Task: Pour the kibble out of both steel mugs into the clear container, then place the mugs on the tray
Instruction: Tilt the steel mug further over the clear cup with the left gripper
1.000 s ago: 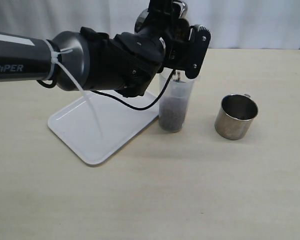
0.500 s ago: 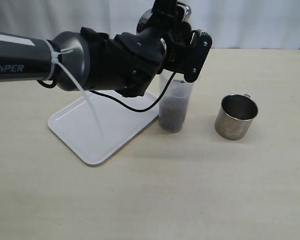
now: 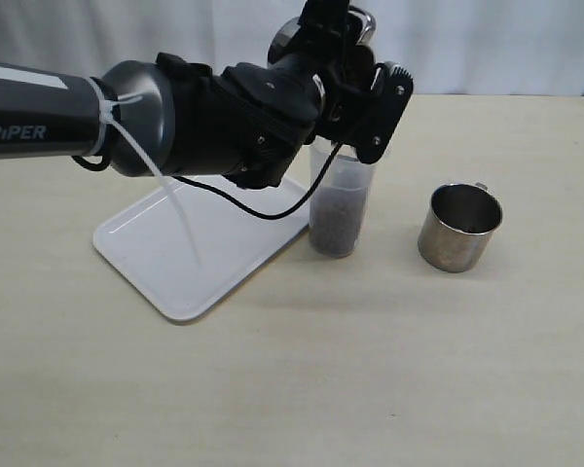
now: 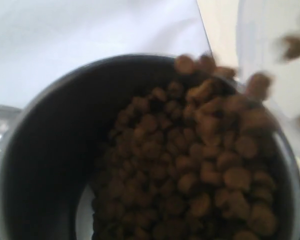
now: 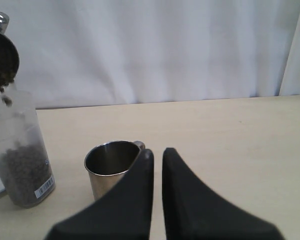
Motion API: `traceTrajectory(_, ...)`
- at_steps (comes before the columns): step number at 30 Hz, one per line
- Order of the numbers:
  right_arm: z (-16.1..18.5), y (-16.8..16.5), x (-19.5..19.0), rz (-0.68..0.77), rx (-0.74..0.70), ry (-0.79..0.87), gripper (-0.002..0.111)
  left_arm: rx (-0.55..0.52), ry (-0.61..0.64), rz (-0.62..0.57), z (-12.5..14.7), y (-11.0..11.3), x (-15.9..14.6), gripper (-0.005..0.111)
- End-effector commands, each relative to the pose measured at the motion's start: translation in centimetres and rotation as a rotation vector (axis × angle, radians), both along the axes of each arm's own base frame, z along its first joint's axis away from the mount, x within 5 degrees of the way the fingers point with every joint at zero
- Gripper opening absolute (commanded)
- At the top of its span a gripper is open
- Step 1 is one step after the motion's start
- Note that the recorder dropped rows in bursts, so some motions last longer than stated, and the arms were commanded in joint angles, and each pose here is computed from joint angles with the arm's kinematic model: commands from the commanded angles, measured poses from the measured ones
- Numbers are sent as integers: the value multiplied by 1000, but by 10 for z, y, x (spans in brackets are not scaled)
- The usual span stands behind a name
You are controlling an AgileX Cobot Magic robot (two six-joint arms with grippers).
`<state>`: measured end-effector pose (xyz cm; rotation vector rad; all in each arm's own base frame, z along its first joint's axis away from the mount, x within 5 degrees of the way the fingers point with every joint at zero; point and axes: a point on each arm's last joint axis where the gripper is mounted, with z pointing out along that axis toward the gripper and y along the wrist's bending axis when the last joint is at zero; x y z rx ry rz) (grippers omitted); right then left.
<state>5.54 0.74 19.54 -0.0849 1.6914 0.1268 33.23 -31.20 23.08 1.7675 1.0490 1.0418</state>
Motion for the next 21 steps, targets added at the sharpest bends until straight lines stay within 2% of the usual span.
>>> traceTrajectory(1, -1, 0, 0, 4, -5, 2, 5, 8, -43, 10, 9, -1, -1, 0)
traceTrajectory(21, -1, 0, 0, 4, -5, 2, 5, 42, -58, 15, 10, 0, 0, 0)
